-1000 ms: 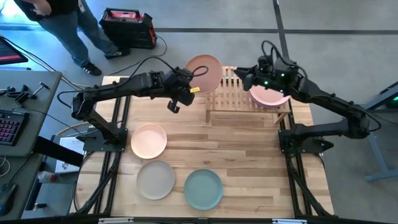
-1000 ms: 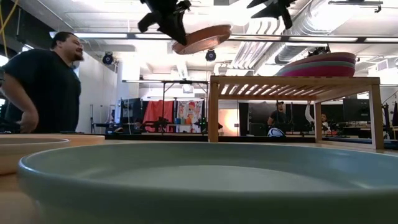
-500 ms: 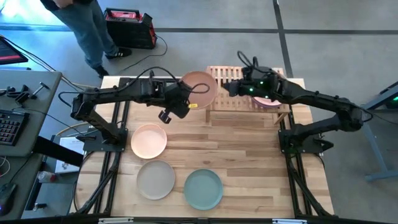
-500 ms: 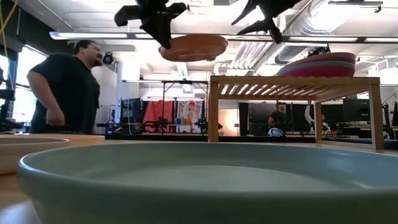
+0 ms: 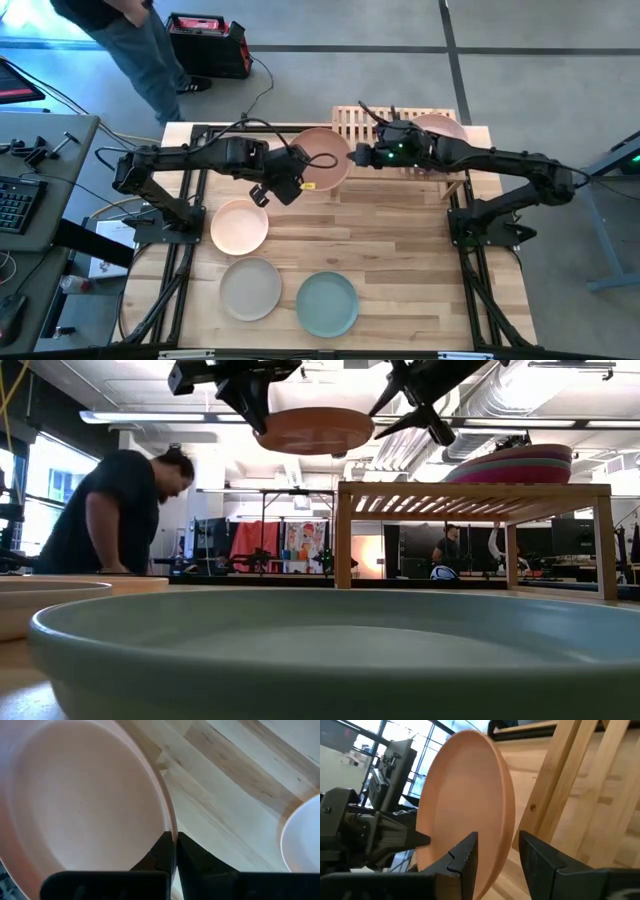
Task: Place and stack plates onto a shelf
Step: Put the brown plate on the shelf
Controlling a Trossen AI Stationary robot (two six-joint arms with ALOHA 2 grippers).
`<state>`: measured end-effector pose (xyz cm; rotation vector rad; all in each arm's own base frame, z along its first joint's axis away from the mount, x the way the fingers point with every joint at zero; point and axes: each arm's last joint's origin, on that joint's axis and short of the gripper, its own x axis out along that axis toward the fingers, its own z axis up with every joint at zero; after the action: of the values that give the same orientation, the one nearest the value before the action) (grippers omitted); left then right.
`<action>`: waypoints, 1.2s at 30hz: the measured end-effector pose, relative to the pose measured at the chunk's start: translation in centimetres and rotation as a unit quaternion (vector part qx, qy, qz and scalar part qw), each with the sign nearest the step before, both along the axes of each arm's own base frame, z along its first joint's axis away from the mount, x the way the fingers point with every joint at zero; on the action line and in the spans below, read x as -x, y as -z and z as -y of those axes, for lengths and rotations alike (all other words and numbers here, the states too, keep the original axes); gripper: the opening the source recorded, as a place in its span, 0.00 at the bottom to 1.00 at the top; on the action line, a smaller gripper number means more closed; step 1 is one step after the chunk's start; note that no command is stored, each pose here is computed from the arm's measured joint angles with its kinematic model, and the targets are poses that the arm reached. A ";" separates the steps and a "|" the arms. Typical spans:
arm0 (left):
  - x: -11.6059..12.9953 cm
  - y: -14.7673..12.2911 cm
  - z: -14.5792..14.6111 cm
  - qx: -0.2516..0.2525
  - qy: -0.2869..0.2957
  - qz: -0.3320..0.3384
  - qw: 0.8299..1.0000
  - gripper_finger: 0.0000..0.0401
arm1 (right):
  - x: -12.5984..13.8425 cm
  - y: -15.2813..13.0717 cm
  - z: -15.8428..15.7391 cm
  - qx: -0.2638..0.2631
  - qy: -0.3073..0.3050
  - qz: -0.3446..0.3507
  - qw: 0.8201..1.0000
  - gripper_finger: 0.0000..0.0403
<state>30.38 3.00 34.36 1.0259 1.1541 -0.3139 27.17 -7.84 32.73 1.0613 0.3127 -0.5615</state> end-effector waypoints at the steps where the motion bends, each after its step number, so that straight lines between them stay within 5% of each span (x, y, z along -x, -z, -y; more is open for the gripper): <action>1: 0.0 0.0 0.0 -0.002 -0.001 0.000 1.000 0.00 | -0.1 0.1 0.0 -0.004 0.001 0.001 1.000 0.31; 8: 0.0 0.0 -0.1 -0.011 -0.003 0.000 1.000 0.00 | -0.1 0.3 -0.1 -0.016 0.003 -0.006 1.000 0.29; 25: -0.4 -0.3 -0.1 -0.017 0.005 0.023 1.000 0.00 | -0.2 0.6 0.0 -0.013 0.004 -0.018 1.000 0.02; 36: -0.6 -0.4 -0.1 0.002 -0.033 0.045 0.998 0.07 | 0.0 1.0 0.0 -0.026 0.017 -0.034 0.999 0.00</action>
<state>30.97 3.13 34.71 0.9867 1.1034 -0.2167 27.18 -7.84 31.77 1.1003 0.3713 -0.6247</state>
